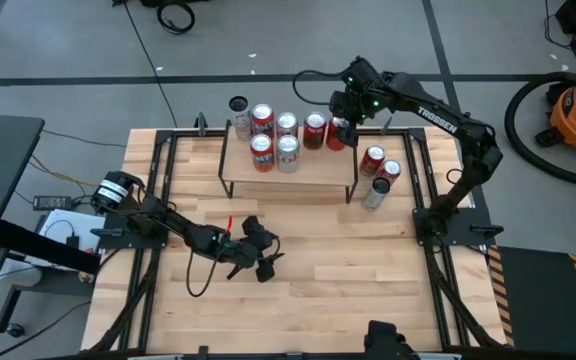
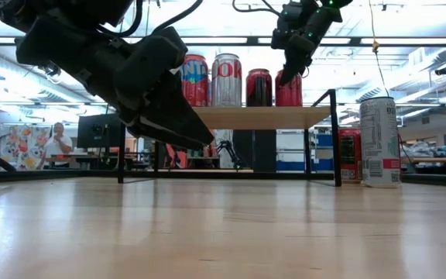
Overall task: Place canned beverage on shelf
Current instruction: Put the bottom red and black soda can on the shelf
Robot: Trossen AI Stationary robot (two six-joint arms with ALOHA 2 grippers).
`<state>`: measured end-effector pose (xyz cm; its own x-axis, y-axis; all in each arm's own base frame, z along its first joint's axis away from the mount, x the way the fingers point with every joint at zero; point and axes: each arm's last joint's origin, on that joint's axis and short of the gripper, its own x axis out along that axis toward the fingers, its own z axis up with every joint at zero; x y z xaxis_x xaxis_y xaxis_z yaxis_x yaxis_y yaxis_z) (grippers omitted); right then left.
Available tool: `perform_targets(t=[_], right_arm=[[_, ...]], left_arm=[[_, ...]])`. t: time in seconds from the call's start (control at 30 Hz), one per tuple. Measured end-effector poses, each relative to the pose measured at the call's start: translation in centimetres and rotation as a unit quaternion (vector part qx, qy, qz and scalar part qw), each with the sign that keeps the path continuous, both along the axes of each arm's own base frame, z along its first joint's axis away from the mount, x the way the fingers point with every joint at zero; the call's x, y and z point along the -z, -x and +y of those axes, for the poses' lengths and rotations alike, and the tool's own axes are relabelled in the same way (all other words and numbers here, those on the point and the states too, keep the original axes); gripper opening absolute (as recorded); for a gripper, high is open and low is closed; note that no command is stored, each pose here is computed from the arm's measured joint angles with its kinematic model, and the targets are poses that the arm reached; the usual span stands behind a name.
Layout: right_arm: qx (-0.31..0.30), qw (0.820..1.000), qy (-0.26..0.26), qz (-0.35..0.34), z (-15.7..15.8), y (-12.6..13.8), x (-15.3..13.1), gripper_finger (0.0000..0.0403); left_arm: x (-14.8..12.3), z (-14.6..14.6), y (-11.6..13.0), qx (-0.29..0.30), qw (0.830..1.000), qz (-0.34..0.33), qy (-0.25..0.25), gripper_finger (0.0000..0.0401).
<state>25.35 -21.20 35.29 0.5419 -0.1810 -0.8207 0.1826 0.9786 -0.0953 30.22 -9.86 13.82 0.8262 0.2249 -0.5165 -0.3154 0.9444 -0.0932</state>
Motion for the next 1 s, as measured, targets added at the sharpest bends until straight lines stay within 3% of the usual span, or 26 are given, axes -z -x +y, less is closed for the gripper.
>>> perform_targets(t=[0.53, 1.0], right_arm=[[-0.004, 1.000, -0.003, 0.001, 0.02, 0.04, 0.08, 0.0320], [0.011, 1.000, 0.002, 0.023, 0.16, -0.05, 0.46, 0.0374]], left_arm=[[0.00, 0.00, 0.00, 0.000, 1.000, 0.000, 0.000, 0.0274], [0.03, 0.00, 0.02, 0.001, 1.000, 0.002, -0.001, 0.0274]])
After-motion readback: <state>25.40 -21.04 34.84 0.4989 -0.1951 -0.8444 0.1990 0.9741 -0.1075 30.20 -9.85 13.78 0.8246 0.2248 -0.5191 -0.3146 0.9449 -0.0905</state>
